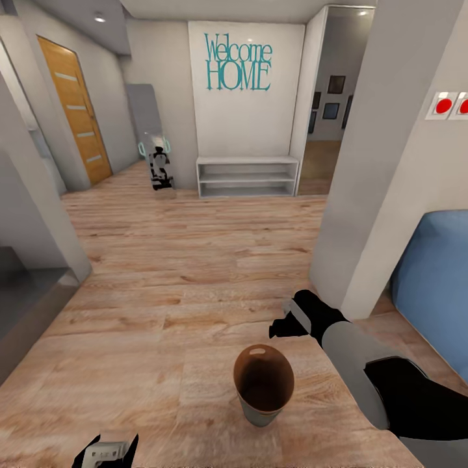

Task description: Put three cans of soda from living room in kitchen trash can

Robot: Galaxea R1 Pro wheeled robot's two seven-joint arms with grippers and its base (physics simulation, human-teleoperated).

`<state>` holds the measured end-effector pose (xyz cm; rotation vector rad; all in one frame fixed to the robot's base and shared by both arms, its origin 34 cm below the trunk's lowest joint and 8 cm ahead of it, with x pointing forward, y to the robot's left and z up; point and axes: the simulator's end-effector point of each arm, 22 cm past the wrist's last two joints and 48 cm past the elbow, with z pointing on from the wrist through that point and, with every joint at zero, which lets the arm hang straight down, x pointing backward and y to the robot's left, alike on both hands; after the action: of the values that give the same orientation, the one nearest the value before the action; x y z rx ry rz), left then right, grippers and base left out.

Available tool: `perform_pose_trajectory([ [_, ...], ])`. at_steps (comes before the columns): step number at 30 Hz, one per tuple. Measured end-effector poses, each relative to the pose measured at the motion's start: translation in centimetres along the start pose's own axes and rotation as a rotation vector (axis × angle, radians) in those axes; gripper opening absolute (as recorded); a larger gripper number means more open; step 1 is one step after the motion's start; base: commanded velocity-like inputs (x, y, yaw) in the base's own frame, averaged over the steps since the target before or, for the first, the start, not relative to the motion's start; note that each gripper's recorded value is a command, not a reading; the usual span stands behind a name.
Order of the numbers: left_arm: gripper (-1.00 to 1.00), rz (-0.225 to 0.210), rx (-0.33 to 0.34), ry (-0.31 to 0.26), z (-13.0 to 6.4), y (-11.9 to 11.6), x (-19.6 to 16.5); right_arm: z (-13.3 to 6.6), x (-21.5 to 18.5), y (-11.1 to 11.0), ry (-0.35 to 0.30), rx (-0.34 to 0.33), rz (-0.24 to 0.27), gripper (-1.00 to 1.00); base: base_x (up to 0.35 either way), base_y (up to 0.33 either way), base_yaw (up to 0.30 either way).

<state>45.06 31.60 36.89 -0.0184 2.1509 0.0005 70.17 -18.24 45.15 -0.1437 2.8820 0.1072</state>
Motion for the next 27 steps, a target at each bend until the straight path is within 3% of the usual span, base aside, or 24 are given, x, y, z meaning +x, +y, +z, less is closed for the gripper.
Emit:
perform_pose_trajectory([
  [12,1.00,0.001,0.004,0.017,0.1,-0.1,0.7,1.1,0.5,0.0,0.019,-0.001,0.000,1.00,0.000,0.000,0.000],
  [27,1.00,0.002,0.000,0.046,1.2,0.0,5.2,5.3,2.8,-0.5,0.041,0.002,0.002,1.00,0.000,0.000,0.000],
])
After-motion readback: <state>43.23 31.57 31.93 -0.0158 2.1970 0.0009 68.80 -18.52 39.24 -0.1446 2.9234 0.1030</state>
